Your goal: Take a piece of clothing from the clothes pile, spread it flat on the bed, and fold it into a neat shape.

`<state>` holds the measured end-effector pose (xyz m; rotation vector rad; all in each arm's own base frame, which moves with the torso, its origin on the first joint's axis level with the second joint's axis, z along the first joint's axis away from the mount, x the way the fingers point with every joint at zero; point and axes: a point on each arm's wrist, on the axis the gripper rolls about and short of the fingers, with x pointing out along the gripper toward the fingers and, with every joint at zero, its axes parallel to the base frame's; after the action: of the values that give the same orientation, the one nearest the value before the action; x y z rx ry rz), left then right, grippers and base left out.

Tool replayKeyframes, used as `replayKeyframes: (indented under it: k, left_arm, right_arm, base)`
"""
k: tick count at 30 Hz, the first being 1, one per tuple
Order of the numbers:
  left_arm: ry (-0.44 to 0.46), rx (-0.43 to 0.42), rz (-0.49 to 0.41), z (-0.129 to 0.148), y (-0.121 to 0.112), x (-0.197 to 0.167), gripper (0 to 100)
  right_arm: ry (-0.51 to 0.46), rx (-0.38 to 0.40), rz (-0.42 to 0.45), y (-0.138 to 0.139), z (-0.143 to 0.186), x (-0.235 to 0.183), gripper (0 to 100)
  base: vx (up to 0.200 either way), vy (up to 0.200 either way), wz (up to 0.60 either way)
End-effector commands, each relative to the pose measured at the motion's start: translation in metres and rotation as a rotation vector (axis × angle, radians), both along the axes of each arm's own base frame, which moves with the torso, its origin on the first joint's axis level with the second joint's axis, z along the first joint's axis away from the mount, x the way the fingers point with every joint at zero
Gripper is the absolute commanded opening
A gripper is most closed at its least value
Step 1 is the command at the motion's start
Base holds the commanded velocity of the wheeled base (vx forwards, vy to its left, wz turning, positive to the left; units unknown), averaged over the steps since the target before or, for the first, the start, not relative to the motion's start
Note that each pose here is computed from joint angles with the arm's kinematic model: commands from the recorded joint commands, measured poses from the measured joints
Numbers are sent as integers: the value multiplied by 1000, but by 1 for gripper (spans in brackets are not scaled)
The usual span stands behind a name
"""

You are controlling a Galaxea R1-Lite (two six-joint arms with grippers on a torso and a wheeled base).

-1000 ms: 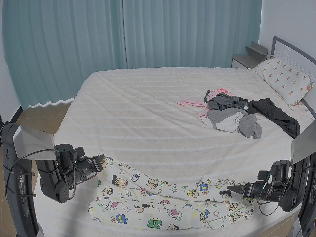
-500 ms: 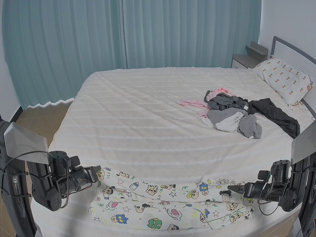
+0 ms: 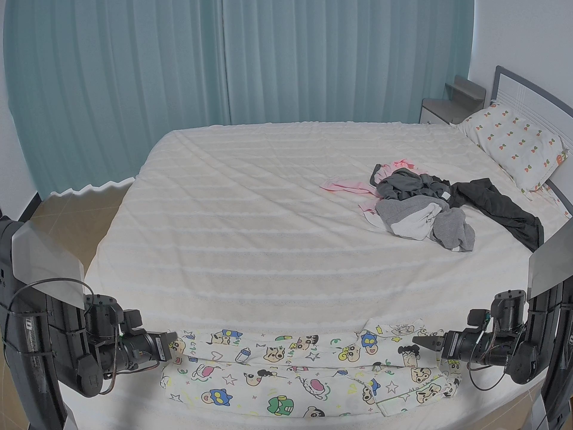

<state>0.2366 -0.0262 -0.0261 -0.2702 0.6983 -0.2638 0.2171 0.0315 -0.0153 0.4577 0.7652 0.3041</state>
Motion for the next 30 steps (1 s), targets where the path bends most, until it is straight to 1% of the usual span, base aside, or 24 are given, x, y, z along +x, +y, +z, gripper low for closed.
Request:
replayKeyframes:
  k: [1,3,4,12,13,18,19,20,22,24,27,28,29,30]
  left_arm:
    - [89,42,-21,-25,1,-5,0]
    - [104,51,-26,-30,1,-6,0]
    - [127,68,-36,-38,1,-6,0]
    - [117,70,-40,-39,1,-4,0]
    - [117,70,-39,-39,1,-4,100]
    - [122,59,4,-36,9,-5,100]
    - [119,35,45,-32,14,-5,100]
    - [121,21,62,-30,16,-6,100]
    - [107,-57,137,-18,22,-6,100]
    - [94,-136,192,-7,26,-6,100]
    - [78,-296,267,14,36,-12,100]
    - [78,-296,267,14,36,-12,100]
    - [75,-432,316,29,43,-18,100]
    - [78,-528,343,38,45,-20,100]
  right_arm:
    - [10,-1,0,0,-1,-3,100]
    - [10,-1,0,0,-1,-3,100]
    - [10,-1,0,0,-1,-3,100]
    - [14,-2,1,0,-2,-3,100]
    - [14,-2,1,0,-2,-3,100]
    - [10,-3,-1,0,-1,-3,100]
    - [5,-4,-3,0,0,-3,100]
    - [5,-3,-4,0,0,-3,100]
    - [5,-4,-3,0,0,-3,100]
    - [3,-2,4,2,1,-3,100]
    - [-46,17,-12,1,13,-2,100]
    - [-46,17,-12,1,13,-2,100]
    - [-89,41,-30,0,25,-3,100]
    - [-109,59,-40,0,31,-3,100]
  base:
    - [0,0,0]
    - [0,0,0]
    - [0,0,0]
    - [0,0,0]
    - [0,0,0]
    - [0,0,0]
    - [0,0,0]
    - [0,0,0]
    - [0,0,0]
    - [0,0,0]
    - [0,0,0]
    - [0,0,0]
    - [0,0,0]
    - [0,0,0]
